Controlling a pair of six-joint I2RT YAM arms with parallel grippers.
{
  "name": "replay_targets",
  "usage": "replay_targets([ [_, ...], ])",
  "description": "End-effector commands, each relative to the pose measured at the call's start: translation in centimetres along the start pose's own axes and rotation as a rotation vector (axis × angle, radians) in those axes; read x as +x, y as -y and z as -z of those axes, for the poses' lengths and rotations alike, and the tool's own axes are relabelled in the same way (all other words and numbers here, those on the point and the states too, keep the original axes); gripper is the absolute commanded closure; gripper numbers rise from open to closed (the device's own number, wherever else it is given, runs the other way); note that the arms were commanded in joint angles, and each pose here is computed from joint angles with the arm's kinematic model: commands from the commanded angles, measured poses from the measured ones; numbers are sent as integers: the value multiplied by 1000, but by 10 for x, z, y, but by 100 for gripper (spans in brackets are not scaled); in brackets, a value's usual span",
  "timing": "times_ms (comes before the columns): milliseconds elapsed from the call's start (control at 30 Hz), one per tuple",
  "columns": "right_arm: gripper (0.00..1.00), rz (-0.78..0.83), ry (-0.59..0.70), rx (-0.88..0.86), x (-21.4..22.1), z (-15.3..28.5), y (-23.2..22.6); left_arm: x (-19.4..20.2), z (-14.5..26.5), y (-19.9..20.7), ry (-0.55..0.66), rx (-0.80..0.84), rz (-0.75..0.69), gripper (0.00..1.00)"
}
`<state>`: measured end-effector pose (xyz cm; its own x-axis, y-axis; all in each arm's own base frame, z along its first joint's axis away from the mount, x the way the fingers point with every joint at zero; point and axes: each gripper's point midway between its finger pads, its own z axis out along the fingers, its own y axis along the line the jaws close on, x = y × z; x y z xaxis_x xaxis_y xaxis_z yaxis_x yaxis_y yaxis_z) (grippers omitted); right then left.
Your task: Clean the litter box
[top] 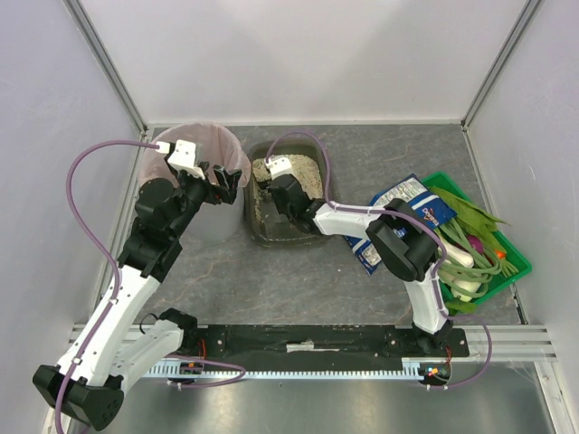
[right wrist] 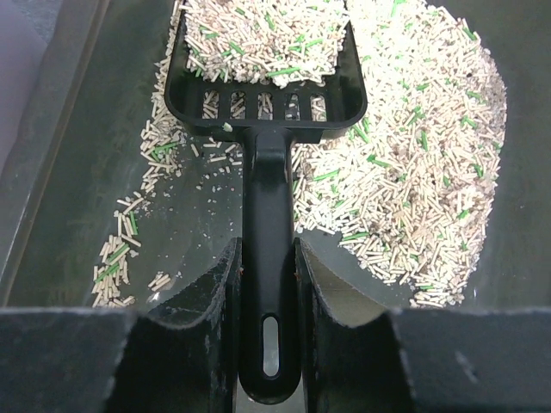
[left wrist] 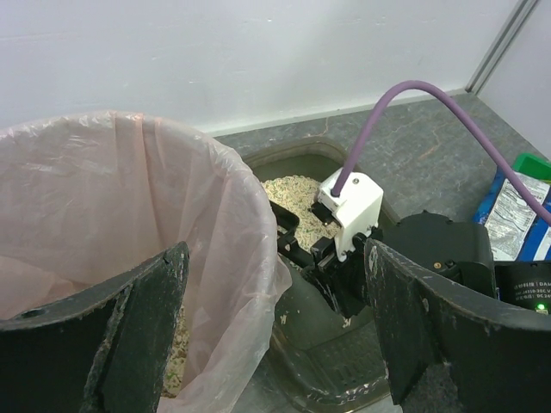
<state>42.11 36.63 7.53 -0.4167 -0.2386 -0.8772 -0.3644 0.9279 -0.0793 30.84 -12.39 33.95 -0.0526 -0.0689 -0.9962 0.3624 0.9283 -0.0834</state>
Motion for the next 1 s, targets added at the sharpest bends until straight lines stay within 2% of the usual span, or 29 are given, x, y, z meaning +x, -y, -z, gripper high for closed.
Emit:
replay_targets([
  [0, 100, -55, 202, -24, -60, 17, 1, -19, 2, 0, 76, 6, -42, 12],
  [233, 100, -49, 246, -31, -63, 43, 6, -19, 2, 1, 77, 10, -41, 12],
  [567, 100, -26, 213, -3, -34, 56, 9, -15, 0, 2, 66, 14, -38, 12],
  [967, 100, -7, 210, 39, -19, 104, 28, -16, 0, 4, 65, 23, -37, 12],
])
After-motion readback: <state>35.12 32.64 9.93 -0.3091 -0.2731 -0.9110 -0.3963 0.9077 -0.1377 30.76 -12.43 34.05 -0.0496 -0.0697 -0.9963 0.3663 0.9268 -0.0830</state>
